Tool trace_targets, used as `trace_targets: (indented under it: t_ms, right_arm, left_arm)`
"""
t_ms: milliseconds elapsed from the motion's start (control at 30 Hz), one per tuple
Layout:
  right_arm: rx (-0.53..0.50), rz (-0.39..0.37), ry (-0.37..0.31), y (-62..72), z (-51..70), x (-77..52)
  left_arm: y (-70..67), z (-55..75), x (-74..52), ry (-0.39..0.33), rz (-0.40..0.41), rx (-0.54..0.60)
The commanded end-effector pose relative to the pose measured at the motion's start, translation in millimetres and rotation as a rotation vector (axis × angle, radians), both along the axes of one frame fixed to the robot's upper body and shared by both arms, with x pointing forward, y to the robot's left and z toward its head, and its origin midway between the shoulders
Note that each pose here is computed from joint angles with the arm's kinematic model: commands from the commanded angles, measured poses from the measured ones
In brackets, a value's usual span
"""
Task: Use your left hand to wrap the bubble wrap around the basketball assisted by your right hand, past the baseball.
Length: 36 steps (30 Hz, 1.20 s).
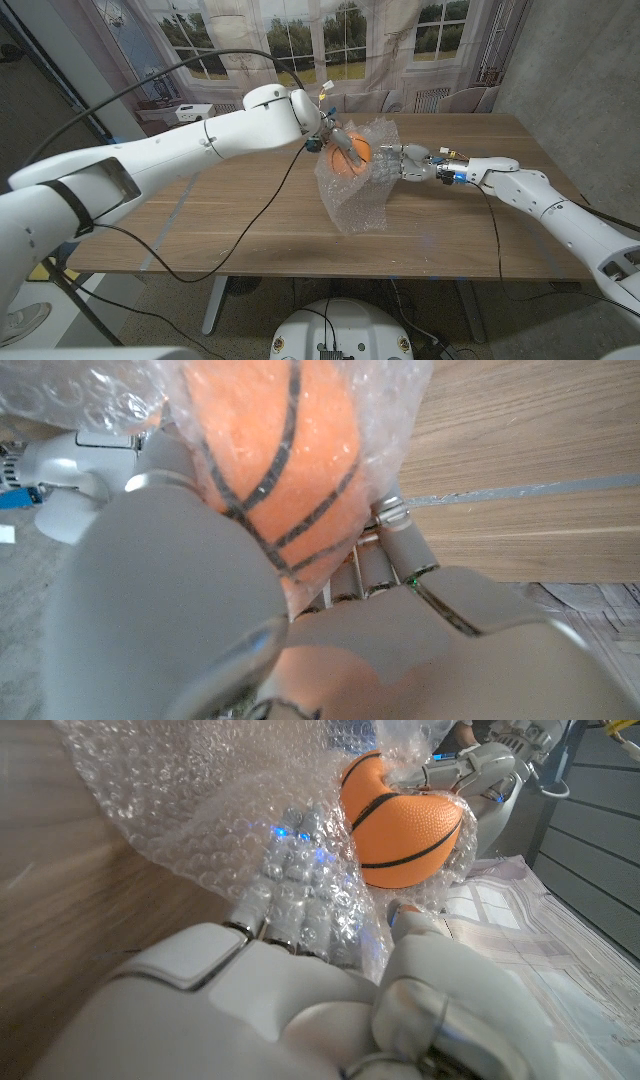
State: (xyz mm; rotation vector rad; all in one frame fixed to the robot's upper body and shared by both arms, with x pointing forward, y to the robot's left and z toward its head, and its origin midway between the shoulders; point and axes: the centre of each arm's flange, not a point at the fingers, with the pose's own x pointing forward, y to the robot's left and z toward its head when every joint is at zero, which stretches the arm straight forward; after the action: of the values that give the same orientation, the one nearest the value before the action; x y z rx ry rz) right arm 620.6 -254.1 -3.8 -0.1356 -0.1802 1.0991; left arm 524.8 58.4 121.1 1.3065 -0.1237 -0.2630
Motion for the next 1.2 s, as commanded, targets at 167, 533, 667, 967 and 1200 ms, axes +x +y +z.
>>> trace_targets:
  t_ms: [167, 533, 667, 967, 1200]
  right_arm:
    - [-0.237, 0.000, 0.048, 57.3, -25.6, -7.5]
    - [-0.431, 0.004, 0.082, 93.7, -55.1, 6.1]
    - [-0.468, 0.008, 0.076, 95.7, -56.9, 9.5]
    - [-0.566, 0.015, -0.023, 90.5, -43.6, 11.3]
    - [-0.465, -0.016, -0.178, 65.0, -5.5, 5.1]
  left_arm:
    - [-8.0, -45.8, 17.7, 0.161, 0.096, 0.265]
    - [-23.6, -95.3, 37.6, 0.209, 0.130, 0.442]
    - [-30.8, -106.8, 38.4, 0.167, 0.147, 0.522]
    - [-38.3, -110.5, 35.5, 0.069, 0.155, 0.587]
    - [-40.3, -110.1, 36.9, 0.081, 0.140, 0.581]
